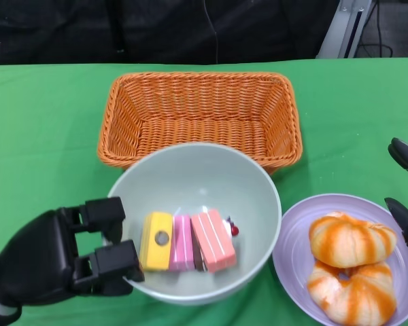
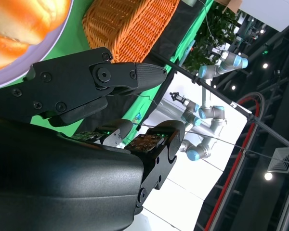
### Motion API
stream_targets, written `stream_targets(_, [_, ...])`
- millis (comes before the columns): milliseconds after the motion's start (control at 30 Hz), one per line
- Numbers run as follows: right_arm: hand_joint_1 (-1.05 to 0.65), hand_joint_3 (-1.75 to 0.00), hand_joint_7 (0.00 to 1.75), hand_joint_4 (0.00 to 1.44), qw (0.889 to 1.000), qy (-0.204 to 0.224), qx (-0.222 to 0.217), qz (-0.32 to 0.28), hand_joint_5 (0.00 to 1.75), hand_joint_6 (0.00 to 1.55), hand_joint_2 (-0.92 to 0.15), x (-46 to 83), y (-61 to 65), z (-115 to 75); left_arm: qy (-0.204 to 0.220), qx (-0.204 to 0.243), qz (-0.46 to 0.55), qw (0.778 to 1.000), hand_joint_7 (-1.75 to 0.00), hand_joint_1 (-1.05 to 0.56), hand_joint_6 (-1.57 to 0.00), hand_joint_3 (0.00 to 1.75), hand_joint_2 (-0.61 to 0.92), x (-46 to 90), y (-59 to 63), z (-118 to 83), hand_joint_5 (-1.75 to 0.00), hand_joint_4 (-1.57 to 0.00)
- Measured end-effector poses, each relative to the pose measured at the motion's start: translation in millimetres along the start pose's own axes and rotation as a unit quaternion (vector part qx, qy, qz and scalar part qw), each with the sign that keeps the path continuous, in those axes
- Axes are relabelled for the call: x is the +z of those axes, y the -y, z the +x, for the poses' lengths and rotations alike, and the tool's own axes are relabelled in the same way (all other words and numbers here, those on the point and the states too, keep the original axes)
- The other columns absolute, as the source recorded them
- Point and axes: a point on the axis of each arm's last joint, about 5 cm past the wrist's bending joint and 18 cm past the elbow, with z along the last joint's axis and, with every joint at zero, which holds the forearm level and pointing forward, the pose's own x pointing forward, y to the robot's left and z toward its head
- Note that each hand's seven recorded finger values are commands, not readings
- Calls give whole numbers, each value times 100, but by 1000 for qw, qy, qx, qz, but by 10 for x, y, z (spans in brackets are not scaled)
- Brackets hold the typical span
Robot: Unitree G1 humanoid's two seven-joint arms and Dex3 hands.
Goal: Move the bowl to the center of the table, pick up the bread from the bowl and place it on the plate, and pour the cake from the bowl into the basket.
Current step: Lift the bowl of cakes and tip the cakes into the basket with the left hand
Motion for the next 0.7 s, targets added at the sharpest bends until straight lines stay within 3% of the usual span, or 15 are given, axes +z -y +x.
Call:
stream_targets(267, [-38,-36,2,73,1000,0,-7,-3,18,56,-92,-3,-5,16,-6,-6,-8,1000,-147,-23,-59,36,92,28,-39,-11,-175,-58])
stream_targets(700, [-38,-34,2,70,1000,-1,-1,-6,17,56,-92,-5,-9,32,-16,19,0,1000,-154,-23,-53,39,92,12,-122,54,-175,-58])
